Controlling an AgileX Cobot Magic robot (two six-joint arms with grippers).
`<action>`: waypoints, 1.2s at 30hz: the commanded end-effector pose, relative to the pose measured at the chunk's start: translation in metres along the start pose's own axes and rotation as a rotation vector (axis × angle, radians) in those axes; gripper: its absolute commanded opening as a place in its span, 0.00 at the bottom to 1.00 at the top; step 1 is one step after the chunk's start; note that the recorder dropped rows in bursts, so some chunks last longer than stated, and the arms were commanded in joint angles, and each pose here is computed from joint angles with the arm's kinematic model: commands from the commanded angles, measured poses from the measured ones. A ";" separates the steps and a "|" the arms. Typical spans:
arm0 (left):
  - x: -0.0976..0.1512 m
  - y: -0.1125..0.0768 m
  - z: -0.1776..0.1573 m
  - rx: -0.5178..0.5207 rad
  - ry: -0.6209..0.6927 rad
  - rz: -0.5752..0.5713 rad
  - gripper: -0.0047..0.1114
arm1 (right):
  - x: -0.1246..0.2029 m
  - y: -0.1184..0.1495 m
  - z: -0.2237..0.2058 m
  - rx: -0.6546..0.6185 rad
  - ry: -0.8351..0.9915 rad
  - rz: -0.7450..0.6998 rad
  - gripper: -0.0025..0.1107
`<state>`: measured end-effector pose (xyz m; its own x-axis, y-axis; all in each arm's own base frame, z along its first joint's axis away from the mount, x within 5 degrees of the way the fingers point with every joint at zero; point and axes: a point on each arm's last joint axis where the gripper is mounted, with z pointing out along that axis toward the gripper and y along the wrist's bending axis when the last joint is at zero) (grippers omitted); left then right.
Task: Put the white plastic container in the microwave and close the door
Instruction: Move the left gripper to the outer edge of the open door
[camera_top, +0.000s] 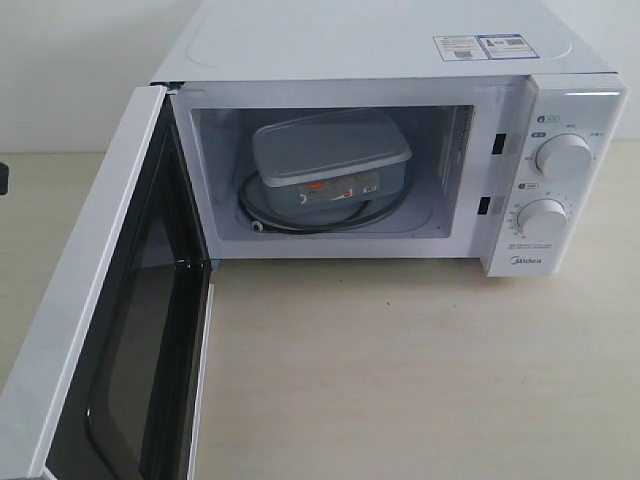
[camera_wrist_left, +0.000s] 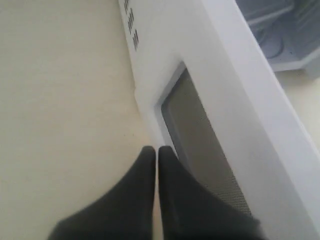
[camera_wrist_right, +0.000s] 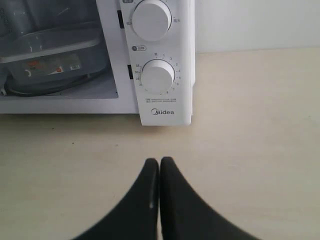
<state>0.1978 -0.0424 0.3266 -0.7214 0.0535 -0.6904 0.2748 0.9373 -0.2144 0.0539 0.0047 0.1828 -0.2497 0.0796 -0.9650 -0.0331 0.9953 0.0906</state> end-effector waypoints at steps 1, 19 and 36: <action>-0.001 -0.013 -0.001 0.136 0.000 0.098 0.08 | -0.001 0.000 0.000 -0.001 -0.007 -0.003 0.02; 0.012 -0.028 0.006 0.378 0.172 0.149 0.08 | -0.001 0.000 0.000 -0.001 -0.007 -0.003 0.02; 0.002 -0.046 0.042 0.734 0.183 0.081 0.08 | -0.001 0.000 0.000 -0.001 -0.007 -0.003 0.02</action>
<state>0.2075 -0.0921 0.3059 -0.7689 0.2293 -0.5969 0.6193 0.4993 -0.6059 0.0539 0.0047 0.1828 -0.2497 0.0796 -0.9650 -0.0331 0.9953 0.0906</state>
